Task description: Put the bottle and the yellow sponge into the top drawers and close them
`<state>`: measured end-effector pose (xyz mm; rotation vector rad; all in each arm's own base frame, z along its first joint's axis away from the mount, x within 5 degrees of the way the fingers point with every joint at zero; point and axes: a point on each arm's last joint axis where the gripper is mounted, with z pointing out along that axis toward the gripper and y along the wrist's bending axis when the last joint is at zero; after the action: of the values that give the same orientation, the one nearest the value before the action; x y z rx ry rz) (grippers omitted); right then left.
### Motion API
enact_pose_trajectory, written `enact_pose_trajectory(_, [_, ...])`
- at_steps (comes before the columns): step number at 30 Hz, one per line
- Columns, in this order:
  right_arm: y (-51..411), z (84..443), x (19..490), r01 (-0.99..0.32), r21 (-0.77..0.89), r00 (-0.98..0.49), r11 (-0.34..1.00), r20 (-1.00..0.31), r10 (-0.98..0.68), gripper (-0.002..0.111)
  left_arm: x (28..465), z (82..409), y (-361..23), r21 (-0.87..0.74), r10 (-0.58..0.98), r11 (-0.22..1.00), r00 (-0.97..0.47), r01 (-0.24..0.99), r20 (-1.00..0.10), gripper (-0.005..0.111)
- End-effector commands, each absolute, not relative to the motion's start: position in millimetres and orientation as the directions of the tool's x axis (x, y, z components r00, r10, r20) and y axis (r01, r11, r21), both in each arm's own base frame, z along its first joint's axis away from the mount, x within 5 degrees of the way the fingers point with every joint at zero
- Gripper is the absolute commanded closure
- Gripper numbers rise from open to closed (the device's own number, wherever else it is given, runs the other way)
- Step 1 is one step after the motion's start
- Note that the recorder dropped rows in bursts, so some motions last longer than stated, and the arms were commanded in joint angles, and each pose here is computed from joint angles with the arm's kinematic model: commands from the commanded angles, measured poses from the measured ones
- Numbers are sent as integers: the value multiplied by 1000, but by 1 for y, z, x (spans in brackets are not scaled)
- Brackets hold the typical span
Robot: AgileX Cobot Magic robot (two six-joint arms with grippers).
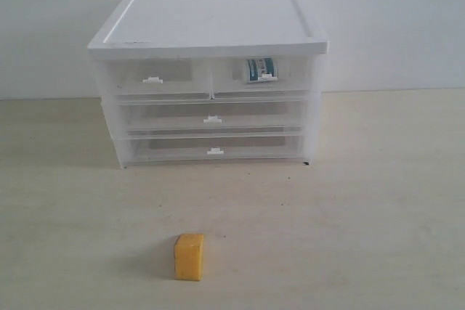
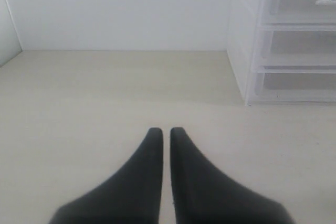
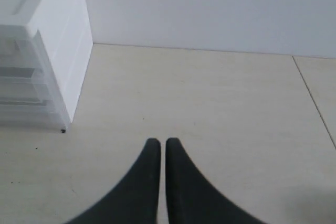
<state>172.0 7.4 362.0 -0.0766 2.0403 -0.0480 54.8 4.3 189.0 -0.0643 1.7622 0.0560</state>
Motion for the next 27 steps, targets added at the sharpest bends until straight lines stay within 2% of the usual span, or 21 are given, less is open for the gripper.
enact_pose_trajectory(1, [6,356,154,-29,-58,-409,998,-910,-65,107,55,188,4,1,-14,997,-188,-77,-982,102])
enact_pose_trajectory(6, [5,356,140,-26,-54,-385,998,-921,-60,107,55,188,4,1,-14,997,-188,-77,-982,102])
enact_pose_trajectory(23, [5,360,139,-34,-72,-337,997,-938,-80,107,55,188,4,1,-14,997,-188,-77,-982,102])
enact_pose_trajectory(27, [4,348,125,-40,-75,-280,996,-956,-83,107,55,188,4,1,-14,997,-188,-77,-982,102])
